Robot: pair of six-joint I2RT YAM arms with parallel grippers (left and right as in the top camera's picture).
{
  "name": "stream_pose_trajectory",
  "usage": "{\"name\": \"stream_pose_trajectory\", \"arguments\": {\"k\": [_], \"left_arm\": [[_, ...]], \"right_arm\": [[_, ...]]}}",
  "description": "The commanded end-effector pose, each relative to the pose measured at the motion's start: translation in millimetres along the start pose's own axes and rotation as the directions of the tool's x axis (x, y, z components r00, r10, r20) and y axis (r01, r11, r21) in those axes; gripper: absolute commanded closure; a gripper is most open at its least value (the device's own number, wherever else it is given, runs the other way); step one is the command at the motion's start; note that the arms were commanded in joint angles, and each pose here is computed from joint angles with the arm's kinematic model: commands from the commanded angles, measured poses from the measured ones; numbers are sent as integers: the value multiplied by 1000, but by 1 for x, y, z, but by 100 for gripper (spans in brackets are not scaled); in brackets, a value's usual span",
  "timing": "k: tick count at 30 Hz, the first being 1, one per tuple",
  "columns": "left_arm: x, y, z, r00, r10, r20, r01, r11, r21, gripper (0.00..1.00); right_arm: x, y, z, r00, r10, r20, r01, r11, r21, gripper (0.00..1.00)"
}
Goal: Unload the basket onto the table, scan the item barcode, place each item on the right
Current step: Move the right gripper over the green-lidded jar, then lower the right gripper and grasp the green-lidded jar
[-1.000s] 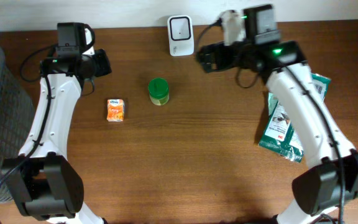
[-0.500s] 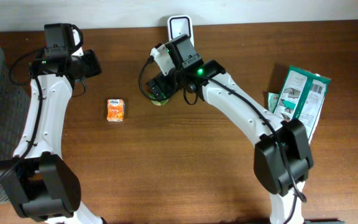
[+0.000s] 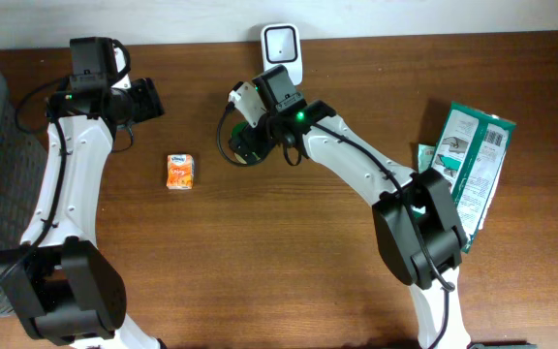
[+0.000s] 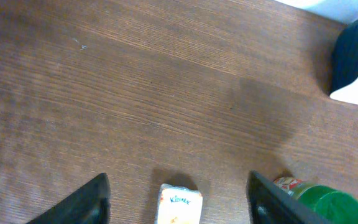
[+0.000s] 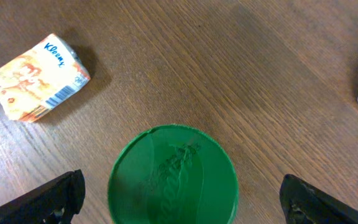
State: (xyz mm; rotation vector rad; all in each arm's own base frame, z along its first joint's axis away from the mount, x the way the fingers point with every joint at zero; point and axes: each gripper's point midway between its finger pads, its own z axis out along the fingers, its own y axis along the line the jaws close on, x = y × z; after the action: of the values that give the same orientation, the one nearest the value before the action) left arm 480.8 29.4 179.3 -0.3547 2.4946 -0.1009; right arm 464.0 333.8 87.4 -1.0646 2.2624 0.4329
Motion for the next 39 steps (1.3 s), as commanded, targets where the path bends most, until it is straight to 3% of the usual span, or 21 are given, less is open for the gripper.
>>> {"name": "stream_pose_trajectory", "arguments": {"k": [1,15,20,23,26,30,34,39], "left_arm": [[-2,1,-3,1000,11,9,-11,1000,-3,23],[-2,1,-3,1000,11,9,-11,1000,-3,21],[-2,1,-3,1000,11,9,-11,1000,-3,21],[-2,1,-3,1000,11,9,-11,1000,-3,21],[-2,1,-3,1000,11,9,-11,1000,-3,20],[-2,1,-3,1000,11,9,-11,1000,-3,20],[-2,1,-3,1000,11,9,-11,1000,-3,20],[-2,1,-3,1000,11,9,-11,1000,-3,20]], "right_arm": [[2,0,12,1000,-7,0,7,1000,-13,6],[5,-5,16,1000,25,-4,-25,1000,4,22],[-8,-22,-8,993,114,8,-114,986,117,28],[-11,-36,-39,971,238,11,-234,945,229,30],[-2,-49,-68,900,433,45,-420,838,348,33],[22,-45,-74,786,617,34,-580,718,386,36],[59,-51,-78,635,770,63,-685,524,505,39],[91,-52,-57,479,868,128,-765,342,546,39]]}}
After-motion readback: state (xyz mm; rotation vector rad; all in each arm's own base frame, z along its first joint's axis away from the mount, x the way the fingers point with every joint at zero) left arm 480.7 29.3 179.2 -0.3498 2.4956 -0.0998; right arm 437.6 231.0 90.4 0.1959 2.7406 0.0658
